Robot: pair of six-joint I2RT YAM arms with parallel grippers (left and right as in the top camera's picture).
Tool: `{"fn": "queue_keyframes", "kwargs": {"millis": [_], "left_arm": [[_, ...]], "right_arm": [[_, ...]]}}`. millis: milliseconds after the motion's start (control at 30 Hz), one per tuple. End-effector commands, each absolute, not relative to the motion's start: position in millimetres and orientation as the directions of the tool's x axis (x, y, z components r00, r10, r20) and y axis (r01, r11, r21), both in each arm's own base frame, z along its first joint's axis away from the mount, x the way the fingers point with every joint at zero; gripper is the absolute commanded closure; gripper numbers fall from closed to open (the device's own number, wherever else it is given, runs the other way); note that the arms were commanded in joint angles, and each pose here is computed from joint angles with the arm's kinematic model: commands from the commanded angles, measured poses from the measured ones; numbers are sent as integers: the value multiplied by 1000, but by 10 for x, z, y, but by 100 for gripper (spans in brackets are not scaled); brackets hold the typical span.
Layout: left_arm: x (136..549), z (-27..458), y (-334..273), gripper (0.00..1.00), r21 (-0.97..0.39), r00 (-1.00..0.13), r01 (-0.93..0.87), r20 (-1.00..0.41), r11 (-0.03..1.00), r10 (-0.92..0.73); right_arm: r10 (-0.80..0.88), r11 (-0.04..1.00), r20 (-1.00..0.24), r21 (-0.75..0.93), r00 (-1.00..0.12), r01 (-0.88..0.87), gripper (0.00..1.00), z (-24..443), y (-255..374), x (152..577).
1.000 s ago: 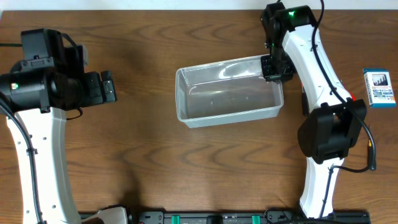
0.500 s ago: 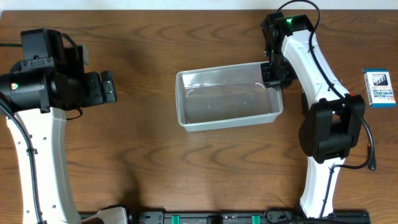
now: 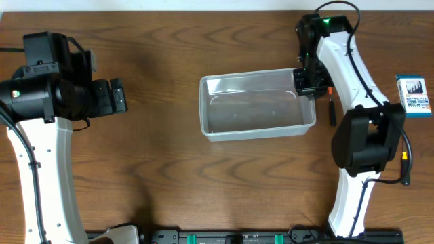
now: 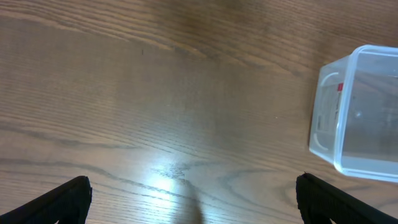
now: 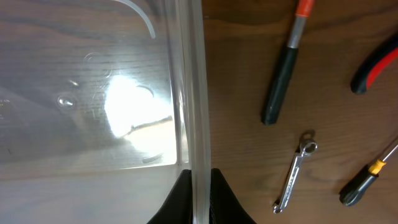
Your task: Pack container
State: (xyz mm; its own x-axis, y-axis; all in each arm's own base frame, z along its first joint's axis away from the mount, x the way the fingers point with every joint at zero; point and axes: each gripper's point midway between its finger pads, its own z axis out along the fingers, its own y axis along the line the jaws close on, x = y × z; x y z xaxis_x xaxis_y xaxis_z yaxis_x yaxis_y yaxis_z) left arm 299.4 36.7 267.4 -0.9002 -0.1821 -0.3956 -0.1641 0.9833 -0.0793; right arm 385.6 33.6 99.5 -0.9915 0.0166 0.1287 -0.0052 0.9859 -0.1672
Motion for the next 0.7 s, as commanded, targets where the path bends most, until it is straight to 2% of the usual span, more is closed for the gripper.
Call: {"fn": "queue_keyframes", "kwargs": {"millis": [0, 367, 667], "left_arm": [[3004, 2717, 397, 2, -73, -894, -175, -405, 982, -189], [3002, 2716, 396, 2, -74, -895, -175, -404, 982, -189], [2996, 2714, 395, 2, -74, -896, -175, -402, 982, -190]], "right_arm": [[44, 984, 114, -178, -993, 23, 98, 1058, 261, 3842], [43, 985, 127, -173, -991, 20, 92, 1017, 299, 3809], [50, 989, 150, -148, -987, 27, 93, 849, 341, 3757]]}}
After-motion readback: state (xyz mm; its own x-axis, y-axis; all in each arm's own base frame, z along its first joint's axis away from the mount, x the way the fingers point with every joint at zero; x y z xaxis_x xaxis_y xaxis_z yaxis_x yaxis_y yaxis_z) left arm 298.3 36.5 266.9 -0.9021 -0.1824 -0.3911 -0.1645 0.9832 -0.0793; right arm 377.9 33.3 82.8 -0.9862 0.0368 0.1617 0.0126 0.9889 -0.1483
